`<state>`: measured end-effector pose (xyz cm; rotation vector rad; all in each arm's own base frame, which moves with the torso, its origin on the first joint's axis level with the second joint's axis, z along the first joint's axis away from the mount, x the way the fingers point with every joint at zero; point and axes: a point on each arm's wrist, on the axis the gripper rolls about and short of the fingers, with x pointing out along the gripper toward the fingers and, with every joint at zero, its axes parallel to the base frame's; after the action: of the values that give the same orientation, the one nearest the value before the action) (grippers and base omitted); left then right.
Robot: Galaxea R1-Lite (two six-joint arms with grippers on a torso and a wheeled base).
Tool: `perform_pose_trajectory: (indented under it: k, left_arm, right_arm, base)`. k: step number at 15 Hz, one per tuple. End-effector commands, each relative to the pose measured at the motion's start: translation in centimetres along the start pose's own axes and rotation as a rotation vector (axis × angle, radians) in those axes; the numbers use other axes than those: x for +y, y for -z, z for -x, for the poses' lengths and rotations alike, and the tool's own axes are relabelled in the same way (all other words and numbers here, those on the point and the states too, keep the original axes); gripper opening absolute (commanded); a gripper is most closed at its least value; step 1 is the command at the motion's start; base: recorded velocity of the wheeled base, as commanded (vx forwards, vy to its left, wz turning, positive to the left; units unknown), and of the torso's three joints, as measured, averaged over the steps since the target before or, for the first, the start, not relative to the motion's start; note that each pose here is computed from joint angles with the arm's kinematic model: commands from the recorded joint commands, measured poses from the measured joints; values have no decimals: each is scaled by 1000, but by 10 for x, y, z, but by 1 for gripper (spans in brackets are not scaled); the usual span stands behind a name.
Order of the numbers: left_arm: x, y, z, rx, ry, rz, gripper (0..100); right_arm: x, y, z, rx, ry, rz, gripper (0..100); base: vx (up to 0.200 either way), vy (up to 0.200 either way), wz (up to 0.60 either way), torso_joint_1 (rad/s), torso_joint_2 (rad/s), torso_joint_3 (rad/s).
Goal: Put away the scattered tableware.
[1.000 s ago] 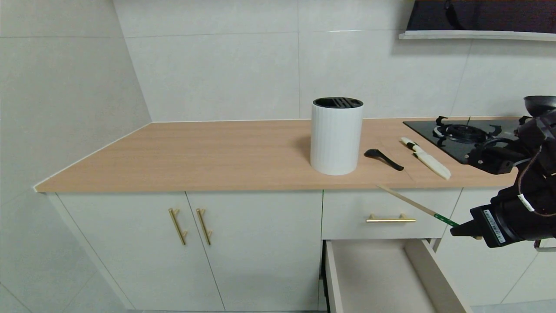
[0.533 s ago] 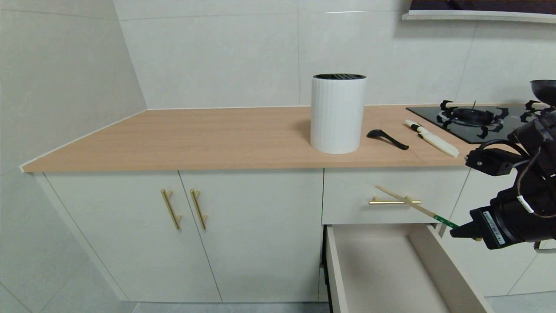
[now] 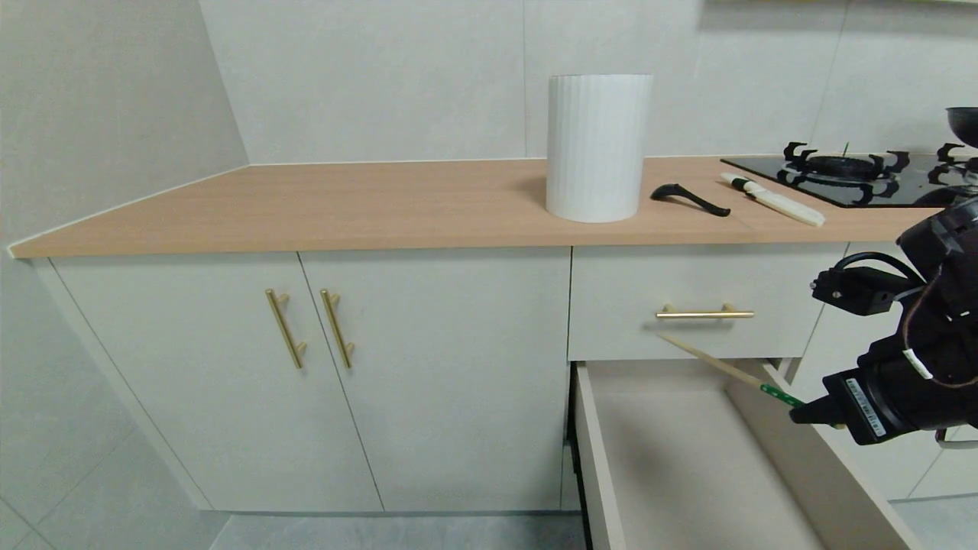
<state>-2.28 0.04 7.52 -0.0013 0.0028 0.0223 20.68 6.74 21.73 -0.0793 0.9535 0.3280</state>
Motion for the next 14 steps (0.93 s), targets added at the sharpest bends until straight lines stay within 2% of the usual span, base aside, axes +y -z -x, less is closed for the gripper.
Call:
perform_pose_trajectory:
  k: [1,7,8,11,13,14]
  left_arm:
    - [0,0,0,0,-1,0,100]
    - [0,0,0,0,-1,0,100]
    - [0,0,0,0,-1,0,100]
    - [0,0,0,0,-1,0,100]
    - [0,0,0,0,-1,0,100]
    - [0,0,0,0,-1,0,100]
  right_arm:
    - [0,0,-4,13,-2,1,0]
    - [4,-4,-40,93,-7,10,0]
    - [4,-2,-64,134,-1,16,0]
    - [12,-1,-101,170,17,34,0]
    - [11,-1,-139,249,29,-5,0]
    - [11,-1,-156,256,32,-23,0]
  base:
    - [0,0,0,-36,305,232]
    - [0,0,0,-14,58,37]
    - [0,0,0,0,0,0]
    - [0,0,0,0,0,0]
    - [0,0,0,0,0,0]
    - [0,0,0,0,0,0]
